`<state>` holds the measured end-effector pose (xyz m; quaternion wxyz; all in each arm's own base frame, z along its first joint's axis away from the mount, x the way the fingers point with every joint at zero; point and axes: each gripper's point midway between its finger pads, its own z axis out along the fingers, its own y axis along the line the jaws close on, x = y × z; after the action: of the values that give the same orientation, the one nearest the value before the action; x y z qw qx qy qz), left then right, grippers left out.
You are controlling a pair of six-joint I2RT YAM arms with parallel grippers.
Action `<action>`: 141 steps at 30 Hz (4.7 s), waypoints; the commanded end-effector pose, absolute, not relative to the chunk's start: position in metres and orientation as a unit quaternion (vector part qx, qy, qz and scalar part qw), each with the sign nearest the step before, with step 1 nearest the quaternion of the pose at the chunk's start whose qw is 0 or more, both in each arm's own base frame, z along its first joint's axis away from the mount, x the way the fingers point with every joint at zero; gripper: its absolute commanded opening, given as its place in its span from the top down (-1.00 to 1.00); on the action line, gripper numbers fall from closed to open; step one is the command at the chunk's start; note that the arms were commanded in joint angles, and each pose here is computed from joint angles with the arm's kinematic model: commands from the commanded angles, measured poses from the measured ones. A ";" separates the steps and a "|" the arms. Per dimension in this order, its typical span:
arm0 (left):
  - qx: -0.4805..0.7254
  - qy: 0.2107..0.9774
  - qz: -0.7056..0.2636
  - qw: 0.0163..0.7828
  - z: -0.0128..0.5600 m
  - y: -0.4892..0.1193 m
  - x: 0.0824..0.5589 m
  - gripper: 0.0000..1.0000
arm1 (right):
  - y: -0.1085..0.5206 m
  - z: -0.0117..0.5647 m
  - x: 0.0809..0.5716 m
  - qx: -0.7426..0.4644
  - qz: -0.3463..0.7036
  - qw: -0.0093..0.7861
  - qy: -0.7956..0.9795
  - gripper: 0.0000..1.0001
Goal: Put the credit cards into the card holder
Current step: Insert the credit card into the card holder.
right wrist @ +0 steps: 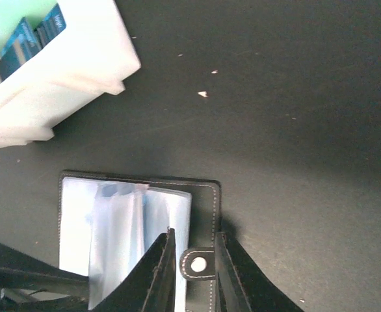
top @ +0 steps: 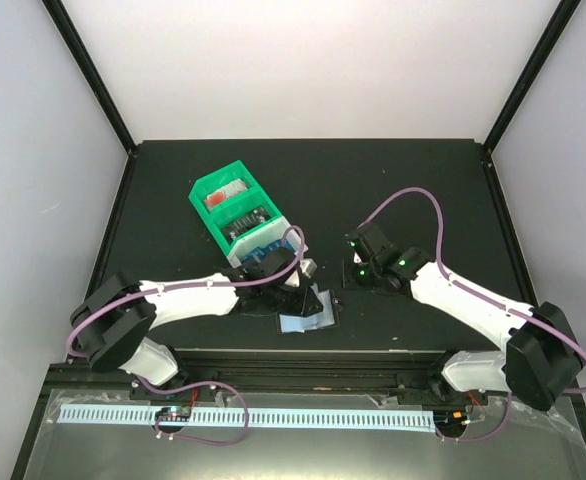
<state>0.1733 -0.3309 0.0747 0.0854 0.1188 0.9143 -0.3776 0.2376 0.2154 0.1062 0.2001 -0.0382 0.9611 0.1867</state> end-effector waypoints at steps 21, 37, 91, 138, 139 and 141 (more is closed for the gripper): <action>0.150 0.929 -0.331 0.068 0.064 -0.345 0.173 0.22 | 0.234 0.113 0.221 -0.086 0.259 0.187 0.944 0.38; 0.175 0.909 -0.374 0.063 0.075 -0.369 0.170 0.04 | 0.213 0.114 0.227 -0.048 0.210 0.201 0.956 0.21; 0.169 0.926 -0.320 0.105 0.071 -0.370 0.188 0.44 | 0.210 0.095 0.219 -0.076 0.179 0.160 0.968 0.46; 0.076 0.967 -0.203 0.134 0.048 -0.298 0.189 0.38 | 0.222 0.033 0.203 -0.115 0.173 0.064 0.976 0.98; 0.072 0.969 -0.195 0.136 0.047 -0.293 0.189 0.38 | 0.220 0.033 0.204 -0.112 0.166 0.066 0.978 0.98; 0.065 0.972 -0.183 0.135 0.044 -0.286 0.187 0.38 | 0.218 0.033 0.206 -0.108 0.157 0.070 0.979 0.97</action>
<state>0.1858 -0.3034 0.0427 0.1203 0.0878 0.9654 -0.2140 0.1919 0.2245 0.0289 0.0453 -0.1219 0.9733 0.1889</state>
